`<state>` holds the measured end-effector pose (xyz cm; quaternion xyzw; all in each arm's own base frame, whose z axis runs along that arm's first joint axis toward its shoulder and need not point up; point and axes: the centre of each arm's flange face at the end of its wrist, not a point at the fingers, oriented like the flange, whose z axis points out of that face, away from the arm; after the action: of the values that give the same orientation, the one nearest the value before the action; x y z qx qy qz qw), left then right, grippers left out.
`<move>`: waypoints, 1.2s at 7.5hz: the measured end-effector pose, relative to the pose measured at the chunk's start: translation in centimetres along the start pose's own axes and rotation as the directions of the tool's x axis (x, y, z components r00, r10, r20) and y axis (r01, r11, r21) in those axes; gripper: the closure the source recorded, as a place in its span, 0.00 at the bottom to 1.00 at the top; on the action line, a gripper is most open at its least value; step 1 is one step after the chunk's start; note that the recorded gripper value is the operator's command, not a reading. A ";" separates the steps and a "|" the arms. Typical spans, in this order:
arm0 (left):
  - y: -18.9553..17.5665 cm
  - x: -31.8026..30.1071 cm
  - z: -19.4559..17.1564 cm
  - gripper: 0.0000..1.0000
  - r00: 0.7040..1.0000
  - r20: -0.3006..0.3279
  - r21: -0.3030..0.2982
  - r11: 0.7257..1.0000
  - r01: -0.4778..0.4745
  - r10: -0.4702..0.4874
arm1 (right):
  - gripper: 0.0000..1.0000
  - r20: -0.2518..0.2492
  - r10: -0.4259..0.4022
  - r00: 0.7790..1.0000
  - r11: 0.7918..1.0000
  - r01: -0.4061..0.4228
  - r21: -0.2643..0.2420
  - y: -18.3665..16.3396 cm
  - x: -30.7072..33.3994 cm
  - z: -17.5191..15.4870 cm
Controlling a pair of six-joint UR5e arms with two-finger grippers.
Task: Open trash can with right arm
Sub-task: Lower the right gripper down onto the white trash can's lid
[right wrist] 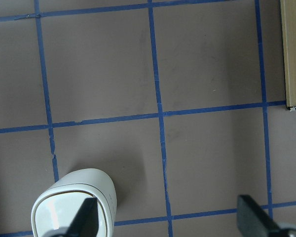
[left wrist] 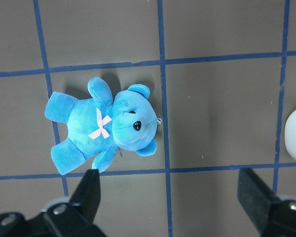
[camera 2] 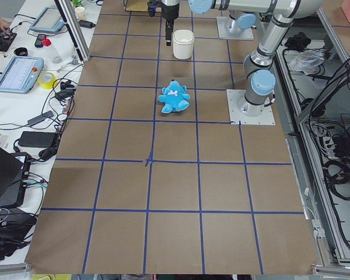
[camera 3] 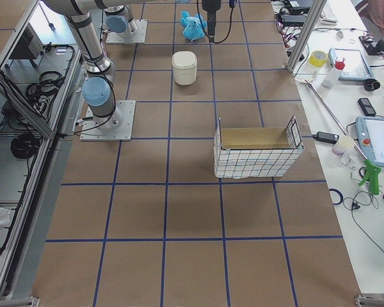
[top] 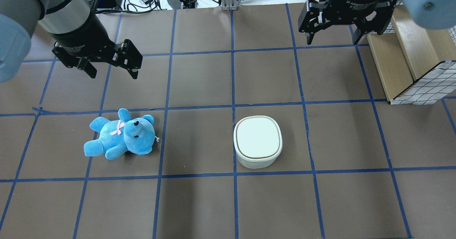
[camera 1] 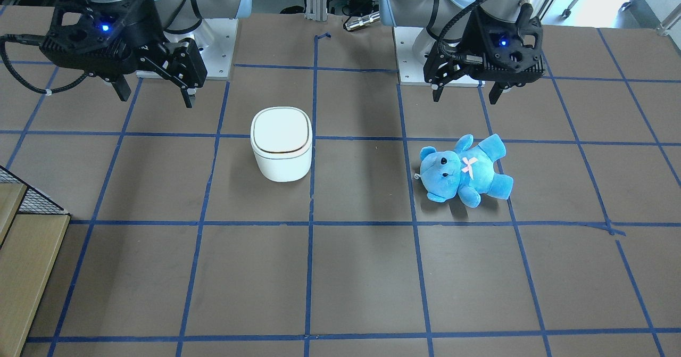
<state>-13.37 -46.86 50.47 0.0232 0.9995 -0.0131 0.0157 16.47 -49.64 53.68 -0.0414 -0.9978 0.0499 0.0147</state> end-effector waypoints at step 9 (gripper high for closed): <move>0.0 0.0 0.0 0.00 1.000 0.000 0.000 1.000 0.000 0.000 | 1.00 0.018 0.006 1.000 0.996 -0.004 -0.094 2.0 -3.2 1.2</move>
<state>-13.38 -46.86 50.47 0.0234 0.9995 -0.0131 0.0157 19.78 -48.09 52.18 -0.0439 -0.9990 0.0035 0.0038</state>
